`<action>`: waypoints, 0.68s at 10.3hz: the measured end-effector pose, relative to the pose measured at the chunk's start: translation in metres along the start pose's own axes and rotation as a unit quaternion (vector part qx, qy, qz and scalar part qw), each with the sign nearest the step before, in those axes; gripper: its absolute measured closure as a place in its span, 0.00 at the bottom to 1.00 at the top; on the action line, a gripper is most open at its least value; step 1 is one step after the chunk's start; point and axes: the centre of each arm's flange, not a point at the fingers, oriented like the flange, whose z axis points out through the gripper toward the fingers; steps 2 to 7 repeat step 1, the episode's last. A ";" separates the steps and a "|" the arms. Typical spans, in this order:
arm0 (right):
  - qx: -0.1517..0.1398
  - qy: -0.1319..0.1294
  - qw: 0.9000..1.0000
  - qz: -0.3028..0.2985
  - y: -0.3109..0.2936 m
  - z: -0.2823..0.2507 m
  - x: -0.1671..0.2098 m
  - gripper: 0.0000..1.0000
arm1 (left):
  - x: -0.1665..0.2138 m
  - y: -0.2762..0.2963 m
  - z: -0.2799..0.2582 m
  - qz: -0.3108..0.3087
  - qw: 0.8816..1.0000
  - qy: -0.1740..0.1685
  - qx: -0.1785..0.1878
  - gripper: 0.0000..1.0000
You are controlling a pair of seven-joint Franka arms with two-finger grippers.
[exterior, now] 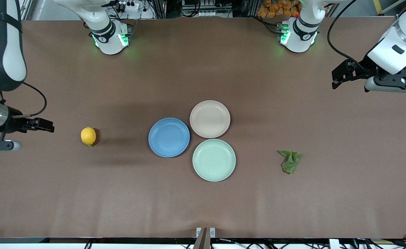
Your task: Pick lemon and lettuce from blue and beige plates
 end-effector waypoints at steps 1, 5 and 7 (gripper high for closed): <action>0.004 0.010 1.000 0.003 0.001 -0.020 -0.009 0.00 | -0.001 0.001 0.000 0.001 1.000 -0.001 0.000 0.00; 0.004 0.010 1.000 0.003 0.001 -0.020 -0.009 0.00 | -0.001 0.001 0.000 0.001 1.000 -0.001 0.000 0.00; 0.004 0.010 1.000 0.003 0.001 -0.020 -0.009 0.00 | -0.001 0.001 0.000 0.001 1.000 -0.001 0.000 0.00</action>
